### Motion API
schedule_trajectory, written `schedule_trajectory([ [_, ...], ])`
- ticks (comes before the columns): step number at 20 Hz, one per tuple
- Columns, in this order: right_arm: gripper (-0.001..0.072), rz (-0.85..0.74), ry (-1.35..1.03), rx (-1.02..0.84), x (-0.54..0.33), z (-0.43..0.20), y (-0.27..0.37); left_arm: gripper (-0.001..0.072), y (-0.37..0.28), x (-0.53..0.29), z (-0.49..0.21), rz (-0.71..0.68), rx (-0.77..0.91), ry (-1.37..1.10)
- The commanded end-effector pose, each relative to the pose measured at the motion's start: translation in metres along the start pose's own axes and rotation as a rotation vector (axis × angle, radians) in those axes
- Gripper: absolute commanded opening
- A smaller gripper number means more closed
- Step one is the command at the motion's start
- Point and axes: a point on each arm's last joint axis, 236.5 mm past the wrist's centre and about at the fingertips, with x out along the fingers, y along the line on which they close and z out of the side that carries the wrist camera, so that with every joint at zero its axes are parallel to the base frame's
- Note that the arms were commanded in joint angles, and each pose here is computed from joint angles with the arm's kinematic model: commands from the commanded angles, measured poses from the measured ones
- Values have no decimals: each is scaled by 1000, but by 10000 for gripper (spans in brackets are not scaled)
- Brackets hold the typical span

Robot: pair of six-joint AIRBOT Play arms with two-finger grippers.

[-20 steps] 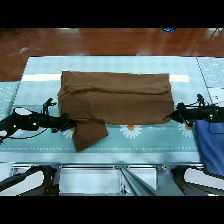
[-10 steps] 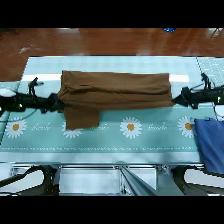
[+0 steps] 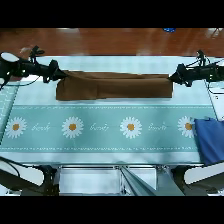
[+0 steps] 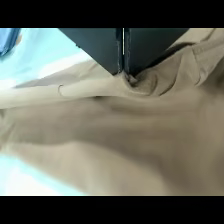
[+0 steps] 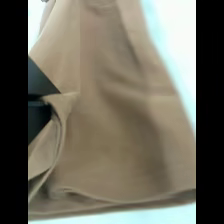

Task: Fold the shirts.

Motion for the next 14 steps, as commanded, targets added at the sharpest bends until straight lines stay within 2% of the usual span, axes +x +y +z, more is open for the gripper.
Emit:
schedule_trajectory([
  [1, 21, 40, -18, 23, 20, 26, -2, 19, 3, 21, 36, -16, -28, -5],
  [6, 23, 42, -40, 16, 40, 45, -6, 23, 15, 48, 45, -16, -23, 6],
  [7, 112, 47, -63, 26, 43, 50, -7, 127, 17, 51, 47, -13, -17, -4],
  [8, 327, 47, -75, 26, 45, 53, -7, 375, 17, 51, 48, -12, -1, -5],
  [9, 420, 45, -64, -8, 45, 50, -5, 510, 16, 47, 44, -15, 45, 14],
  [11, 421, 31, -50, -59, 22, 52, -3, 509, 30, 20, 41, 43, 59, 67],
  [14, 420, -47, -90, -27, -46, 64, -21, 509, 73, -58, 32, 244, 5, 120],
])
